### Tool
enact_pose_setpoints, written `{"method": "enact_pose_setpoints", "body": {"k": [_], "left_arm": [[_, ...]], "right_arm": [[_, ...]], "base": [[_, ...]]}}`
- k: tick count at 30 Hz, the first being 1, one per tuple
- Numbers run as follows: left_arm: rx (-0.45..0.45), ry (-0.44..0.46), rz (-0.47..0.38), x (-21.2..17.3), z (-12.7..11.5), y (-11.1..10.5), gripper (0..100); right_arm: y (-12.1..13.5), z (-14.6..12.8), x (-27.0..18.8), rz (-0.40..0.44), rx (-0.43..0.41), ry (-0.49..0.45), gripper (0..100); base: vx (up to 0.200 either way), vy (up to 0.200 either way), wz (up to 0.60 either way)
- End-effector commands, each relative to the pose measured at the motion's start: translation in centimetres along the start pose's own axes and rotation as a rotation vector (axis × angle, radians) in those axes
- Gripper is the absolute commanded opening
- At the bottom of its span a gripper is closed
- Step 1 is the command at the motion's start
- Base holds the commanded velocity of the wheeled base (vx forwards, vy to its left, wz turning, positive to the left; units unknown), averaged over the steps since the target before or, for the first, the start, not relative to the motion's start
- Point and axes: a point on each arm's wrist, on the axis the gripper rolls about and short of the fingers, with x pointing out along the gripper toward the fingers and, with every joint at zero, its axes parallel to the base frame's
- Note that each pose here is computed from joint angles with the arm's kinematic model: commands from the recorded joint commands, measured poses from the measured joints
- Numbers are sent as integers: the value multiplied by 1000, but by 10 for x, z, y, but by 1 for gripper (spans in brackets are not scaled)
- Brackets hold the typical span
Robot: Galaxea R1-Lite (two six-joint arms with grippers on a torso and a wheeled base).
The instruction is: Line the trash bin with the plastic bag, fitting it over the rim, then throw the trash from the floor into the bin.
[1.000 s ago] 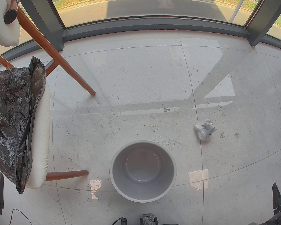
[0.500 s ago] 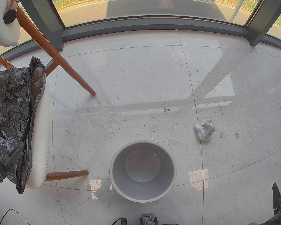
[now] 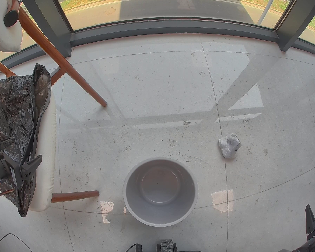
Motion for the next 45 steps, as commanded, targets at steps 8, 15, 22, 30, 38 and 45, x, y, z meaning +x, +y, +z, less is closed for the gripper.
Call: {"method": "enact_pose_setpoints", "body": {"k": [8, 15, 22, 30, 38, 45], "left_arm": [[9, 71, -23, 23, -1, 2, 100], [20, 88, -38, 24, -5, 0, 0], [42, 98, -46, 27, -7, 0, 0], [-31, 103, -151, 24, -7, -11, 0], [-244, 93, -344, -20, -7, -31, 0], [-189, 38, -643, -51, -7, -47, 0]], "right_arm": [[0, -5, 0, 0, -2, 4, 100], [0, -5, 0, 0, -2, 4, 100], [0, -5, 0, 0, -3, 4, 100], [0, -5, 0, 0, -3, 4, 100], [0, -5, 0, 2, -2, 4, 100], [0, -5, 0, 0, 0, 4, 100]], "base": [[0, 0, 0], [0, 0, 0], [0, 0, 0], [0, 0, 0], [0, 0, 0], [0, 0, 0]]}}
